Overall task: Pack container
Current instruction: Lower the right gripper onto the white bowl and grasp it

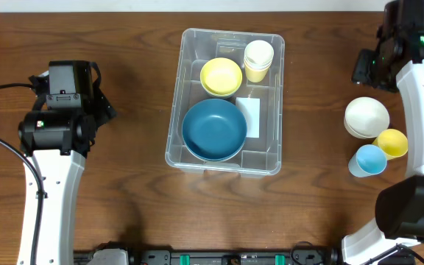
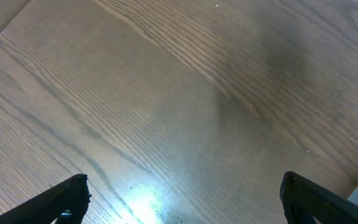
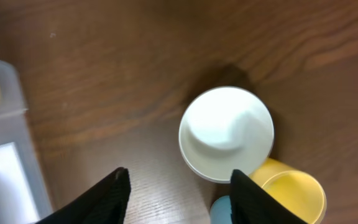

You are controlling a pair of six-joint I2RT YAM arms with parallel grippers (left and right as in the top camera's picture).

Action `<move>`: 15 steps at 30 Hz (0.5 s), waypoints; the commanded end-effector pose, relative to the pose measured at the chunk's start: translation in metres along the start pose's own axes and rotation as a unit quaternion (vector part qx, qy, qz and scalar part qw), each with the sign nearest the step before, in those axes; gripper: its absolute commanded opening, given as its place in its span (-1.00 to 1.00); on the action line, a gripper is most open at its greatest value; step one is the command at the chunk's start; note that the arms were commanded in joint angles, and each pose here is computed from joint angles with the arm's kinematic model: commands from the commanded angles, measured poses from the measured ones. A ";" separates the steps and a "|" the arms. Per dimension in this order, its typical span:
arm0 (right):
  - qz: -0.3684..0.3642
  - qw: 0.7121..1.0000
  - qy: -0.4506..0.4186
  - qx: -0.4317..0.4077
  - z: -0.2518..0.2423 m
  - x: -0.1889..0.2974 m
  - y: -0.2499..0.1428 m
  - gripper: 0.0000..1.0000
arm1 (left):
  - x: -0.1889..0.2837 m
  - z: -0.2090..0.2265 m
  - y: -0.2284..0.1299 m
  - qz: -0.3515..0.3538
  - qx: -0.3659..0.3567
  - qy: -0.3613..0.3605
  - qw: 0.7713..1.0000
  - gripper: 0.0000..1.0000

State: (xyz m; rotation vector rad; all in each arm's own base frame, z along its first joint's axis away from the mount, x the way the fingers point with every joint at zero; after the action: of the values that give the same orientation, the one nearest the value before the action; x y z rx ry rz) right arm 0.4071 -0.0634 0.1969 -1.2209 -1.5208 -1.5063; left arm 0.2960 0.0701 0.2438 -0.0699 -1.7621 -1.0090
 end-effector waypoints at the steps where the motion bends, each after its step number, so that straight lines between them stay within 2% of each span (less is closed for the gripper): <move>1: 0.036 0.999 -0.002 -0.009 -0.001 -0.037 -0.022 0.17 | 0.002 0.004 0.003 -0.009 -0.001 0.007 1.000 0.96; 6: 0.032 0.999 -0.002 -0.009 0.006 -0.089 -0.045 0.38 | 0.002 0.004 0.003 -0.009 -0.001 0.007 1.000 0.96; 15: 0.010 1.000 -0.020 -0.007 0.005 -0.136 -0.074 0.42 | 0.002 0.004 0.003 -0.009 -0.001 0.007 1.000 0.96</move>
State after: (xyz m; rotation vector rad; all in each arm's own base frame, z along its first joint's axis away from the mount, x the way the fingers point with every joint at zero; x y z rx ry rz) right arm 0.3925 -0.0666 0.0548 -1.2480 -1.5076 -1.5014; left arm 0.2959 0.0701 0.2437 -0.0700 -1.7617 -1.0090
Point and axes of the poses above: each gripper's point midway between its finger pads, its own x axis back along the fingers, its own z axis along the line the jaws close on, y = z × x, the point moved 1 cm from there along x, back along the fingers, and after that the axes turned 14 degrees about x, right-handed, at the moved point
